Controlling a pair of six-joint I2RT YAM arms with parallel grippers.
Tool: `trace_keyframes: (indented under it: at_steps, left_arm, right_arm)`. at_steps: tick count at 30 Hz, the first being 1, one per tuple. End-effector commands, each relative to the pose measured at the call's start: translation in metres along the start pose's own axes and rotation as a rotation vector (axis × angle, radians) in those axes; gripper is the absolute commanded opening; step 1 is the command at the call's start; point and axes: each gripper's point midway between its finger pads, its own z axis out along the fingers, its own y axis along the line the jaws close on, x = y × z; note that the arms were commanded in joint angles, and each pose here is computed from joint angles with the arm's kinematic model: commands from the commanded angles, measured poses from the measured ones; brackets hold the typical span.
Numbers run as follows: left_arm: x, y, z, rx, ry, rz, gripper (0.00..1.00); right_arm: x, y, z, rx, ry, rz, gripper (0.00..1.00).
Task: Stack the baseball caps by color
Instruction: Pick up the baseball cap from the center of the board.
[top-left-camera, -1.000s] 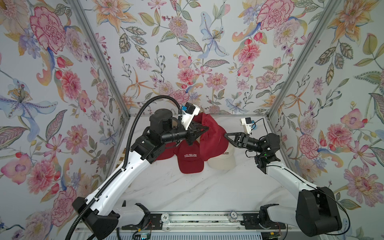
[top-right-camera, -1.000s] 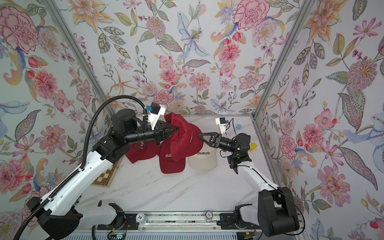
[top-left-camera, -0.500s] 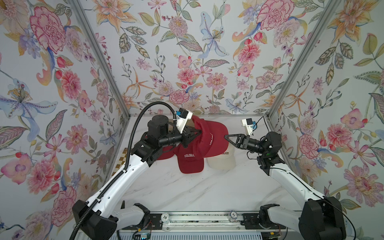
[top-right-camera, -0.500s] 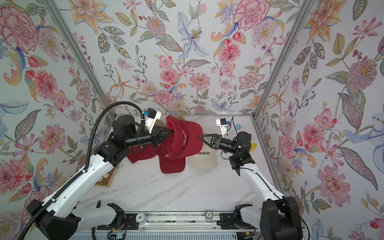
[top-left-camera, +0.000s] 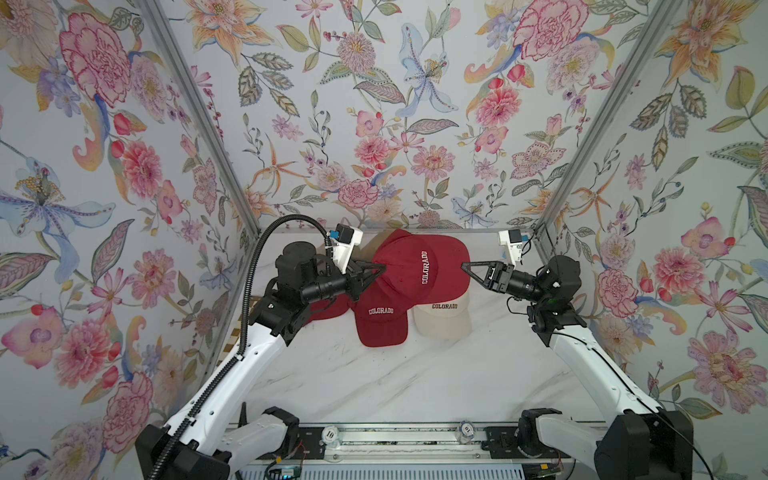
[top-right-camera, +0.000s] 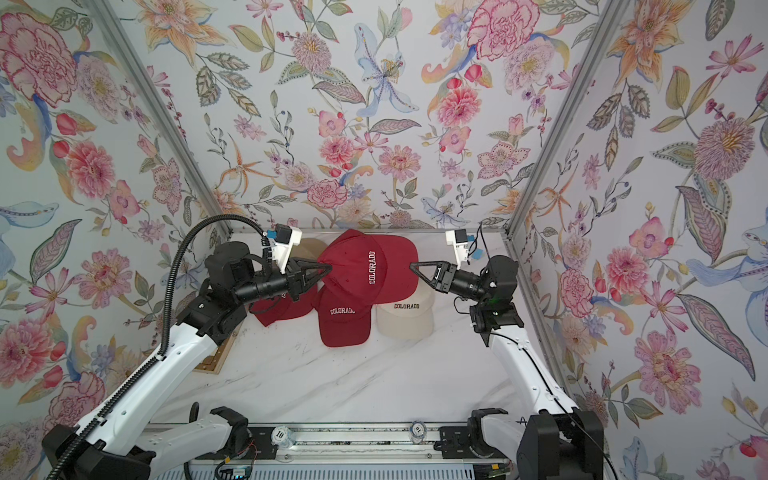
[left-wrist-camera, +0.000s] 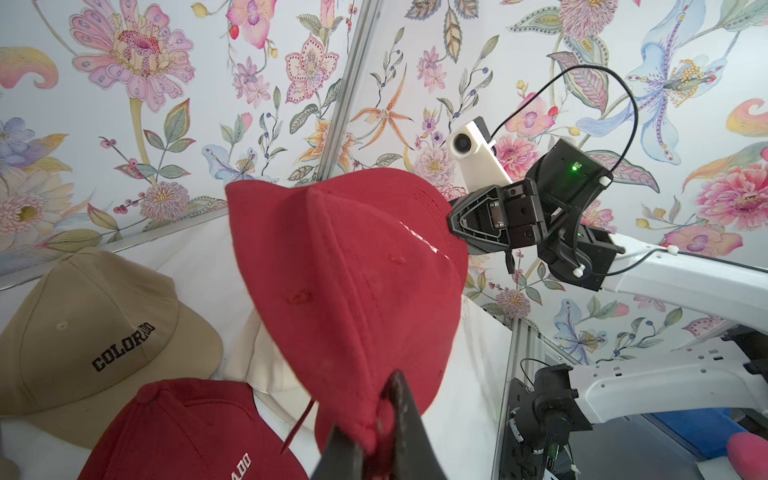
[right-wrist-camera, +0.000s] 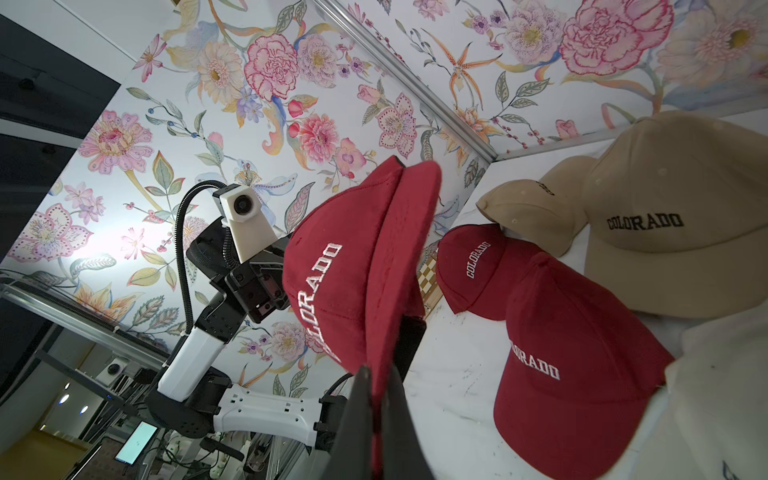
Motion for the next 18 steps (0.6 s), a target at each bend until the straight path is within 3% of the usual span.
trace_keyframes:
  at_steps: [1, 4, 9, 11, 14, 18]
  left_arm:
    - [-0.011, -0.007, -0.011, 0.025, -0.051, 0.012, 0.0]
    - [-0.008, -0.01, -0.011, 0.059, -0.06, -0.002, 0.01]
    - [-0.004, -0.015, -0.012, 0.099, -0.083, -0.011, 0.68]
    - [-0.004, -0.015, -0.01, 0.112, -0.09, -0.021, 0.79]
    - [-0.001, -0.011, -0.007, 0.11, -0.09, -0.033, 0.87]
    - [0.006, 0.001, -0.004, 0.074, -0.074, -0.053, 0.9]
  right_arm:
    - [-0.016, 0.006, -0.006, 0.023, -0.037, -0.056, 0.0]
    - [-0.02, 0.006, -0.004, 0.019, -0.038, -0.062, 0.0]
    - [-0.025, 0.011, -0.002, 0.008, -0.038, -0.079, 0.0]
    - [-0.025, 0.013, -0.002, 0.007, -0.039, -0.082, 0.0]
    - [-0.024, 0.015, -0.001, 0.004, -0.041, -0.088, 0.0]
    - [-0.025, 0.018, 0.001, -0.003, -0.04, -0.095, 0.0]
